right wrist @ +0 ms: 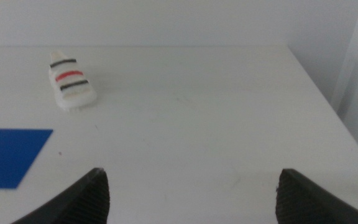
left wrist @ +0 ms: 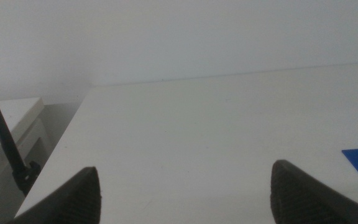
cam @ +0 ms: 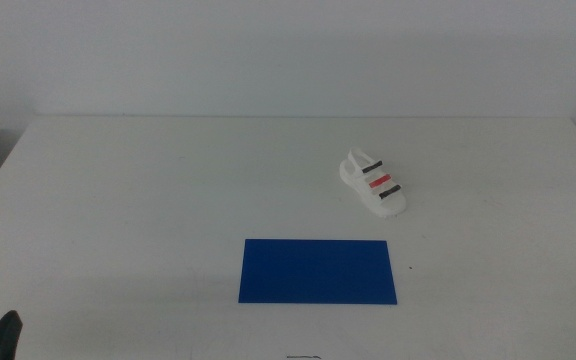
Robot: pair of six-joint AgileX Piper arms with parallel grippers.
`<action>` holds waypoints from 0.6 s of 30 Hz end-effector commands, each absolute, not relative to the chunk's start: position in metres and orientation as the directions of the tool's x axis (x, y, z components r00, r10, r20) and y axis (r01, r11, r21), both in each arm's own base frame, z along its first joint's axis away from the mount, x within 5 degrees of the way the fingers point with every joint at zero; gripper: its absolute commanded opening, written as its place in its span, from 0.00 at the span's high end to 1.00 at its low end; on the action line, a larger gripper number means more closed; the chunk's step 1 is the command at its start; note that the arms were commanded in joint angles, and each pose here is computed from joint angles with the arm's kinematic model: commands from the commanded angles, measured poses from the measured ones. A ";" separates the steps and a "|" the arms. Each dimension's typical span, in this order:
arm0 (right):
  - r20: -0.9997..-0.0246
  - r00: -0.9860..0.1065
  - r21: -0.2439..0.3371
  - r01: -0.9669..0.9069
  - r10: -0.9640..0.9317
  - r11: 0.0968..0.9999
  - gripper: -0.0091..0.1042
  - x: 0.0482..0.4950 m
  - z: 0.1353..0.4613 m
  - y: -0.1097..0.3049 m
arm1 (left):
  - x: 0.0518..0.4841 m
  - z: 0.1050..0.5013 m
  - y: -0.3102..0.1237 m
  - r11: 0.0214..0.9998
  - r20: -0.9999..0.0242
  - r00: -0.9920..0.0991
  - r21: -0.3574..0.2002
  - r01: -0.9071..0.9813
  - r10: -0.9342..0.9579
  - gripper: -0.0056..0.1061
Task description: Use one arm to grab the shoe from the table and place it on the mat.
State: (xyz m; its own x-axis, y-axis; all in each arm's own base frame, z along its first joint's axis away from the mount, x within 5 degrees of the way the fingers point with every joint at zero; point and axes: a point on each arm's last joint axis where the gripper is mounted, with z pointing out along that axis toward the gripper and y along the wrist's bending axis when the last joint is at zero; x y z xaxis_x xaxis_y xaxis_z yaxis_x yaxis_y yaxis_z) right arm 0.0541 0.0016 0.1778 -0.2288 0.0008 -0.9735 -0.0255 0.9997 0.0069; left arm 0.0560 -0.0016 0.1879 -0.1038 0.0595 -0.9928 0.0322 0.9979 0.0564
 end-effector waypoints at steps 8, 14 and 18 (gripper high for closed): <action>-0.990 -0.138 -0.003 -0.022 -0.006 1.000 0.14 0.060 0.269 0.001 | 0.055 0.198 -0.002 0.999 -0.999 0.000 0.034 0.029 0.034 0.11; -0.945 -0.327 0.004 -0.027 -0.005 1.000 0.14 0.090 0.312 0.002 | 0.055 0.198 -0.002 0.999 -0.999 0.000 0.034 0.029 0.034 0.11; -0.873 -0.487 0.061 -0.038 0.035 0.997 0.14 0.122 0.340 0.006 | 0.055 0.198 -0.002 0.999 -0.999 0.000 0.034 0.029 0.034 0.11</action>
State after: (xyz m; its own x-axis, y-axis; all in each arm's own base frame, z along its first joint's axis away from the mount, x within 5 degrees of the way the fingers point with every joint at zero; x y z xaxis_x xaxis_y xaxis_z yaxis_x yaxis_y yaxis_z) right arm 0.1057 0.0055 0.3173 -0.4920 0.0255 -0.8702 -0.0346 0.9982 0.0488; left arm 0.0560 -0.0016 0.1879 -0.1038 0.0595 -0.9928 0.0322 0.9979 0.0564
